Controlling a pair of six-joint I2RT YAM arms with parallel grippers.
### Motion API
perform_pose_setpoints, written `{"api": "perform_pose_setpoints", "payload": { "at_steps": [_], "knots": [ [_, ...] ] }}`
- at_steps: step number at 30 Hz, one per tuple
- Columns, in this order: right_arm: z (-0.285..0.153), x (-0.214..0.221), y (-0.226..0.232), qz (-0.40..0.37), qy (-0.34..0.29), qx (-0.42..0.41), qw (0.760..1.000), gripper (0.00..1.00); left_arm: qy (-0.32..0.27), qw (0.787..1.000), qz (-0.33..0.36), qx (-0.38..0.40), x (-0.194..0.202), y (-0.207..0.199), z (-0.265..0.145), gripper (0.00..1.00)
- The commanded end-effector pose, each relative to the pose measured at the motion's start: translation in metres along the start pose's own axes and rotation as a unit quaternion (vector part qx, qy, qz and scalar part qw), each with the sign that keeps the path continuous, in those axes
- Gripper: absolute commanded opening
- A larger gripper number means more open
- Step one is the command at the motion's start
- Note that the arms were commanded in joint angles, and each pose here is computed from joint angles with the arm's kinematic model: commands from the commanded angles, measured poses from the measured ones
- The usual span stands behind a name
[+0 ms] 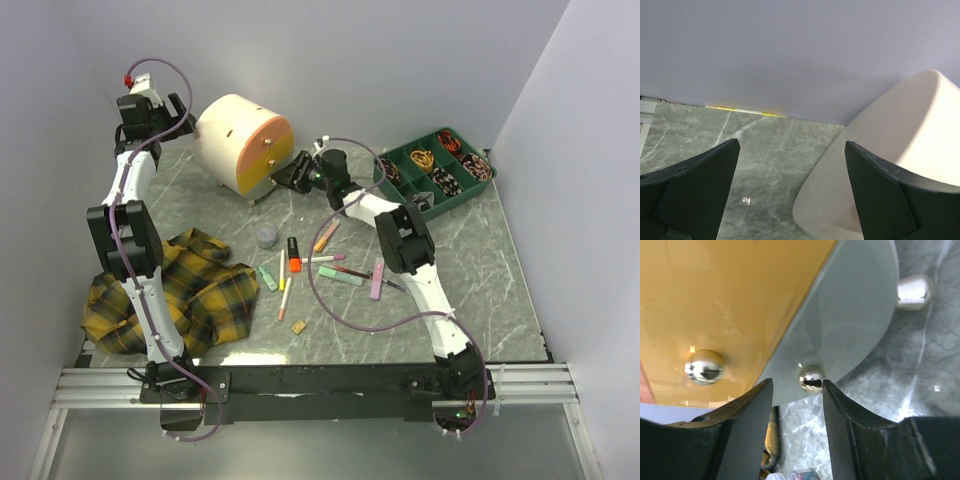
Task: Sort the stationery into containers
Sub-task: Open the drawer in the storage box.
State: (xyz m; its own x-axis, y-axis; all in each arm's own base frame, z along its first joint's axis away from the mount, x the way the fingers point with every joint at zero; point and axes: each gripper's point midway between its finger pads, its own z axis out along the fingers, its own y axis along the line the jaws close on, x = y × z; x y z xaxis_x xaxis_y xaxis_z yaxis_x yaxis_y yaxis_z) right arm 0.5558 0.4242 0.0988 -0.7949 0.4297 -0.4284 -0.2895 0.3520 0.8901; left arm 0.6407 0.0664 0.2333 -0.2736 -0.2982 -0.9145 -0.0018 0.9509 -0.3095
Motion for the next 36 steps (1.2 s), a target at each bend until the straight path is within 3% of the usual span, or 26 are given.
{"api": "perform_pose_setpoints", "payload": {
  "at_steps": [1,22,36],
  "knots": [
    [0.010,0.003,0.012,-0.017,-0.001,-0.023,1.000,0.52,-0.033,0.999,0.009,0.008,-0.026,-0.010,-0.009,0.93],
    [0.015,0.002,0.013,-0.030,-0.006,-0.036,0.999,0.48,-0.024,1.000,0.014,-0.004,-0.015,-0.013,-0.002,0.95],
    [0.011,0.007,0.020,-0.043,0.005,-0.043,0.998,0.33,-0.027,1.000,0.014,-0.008,-0.015,-0.011,0.001,0.95]
  ]
}}
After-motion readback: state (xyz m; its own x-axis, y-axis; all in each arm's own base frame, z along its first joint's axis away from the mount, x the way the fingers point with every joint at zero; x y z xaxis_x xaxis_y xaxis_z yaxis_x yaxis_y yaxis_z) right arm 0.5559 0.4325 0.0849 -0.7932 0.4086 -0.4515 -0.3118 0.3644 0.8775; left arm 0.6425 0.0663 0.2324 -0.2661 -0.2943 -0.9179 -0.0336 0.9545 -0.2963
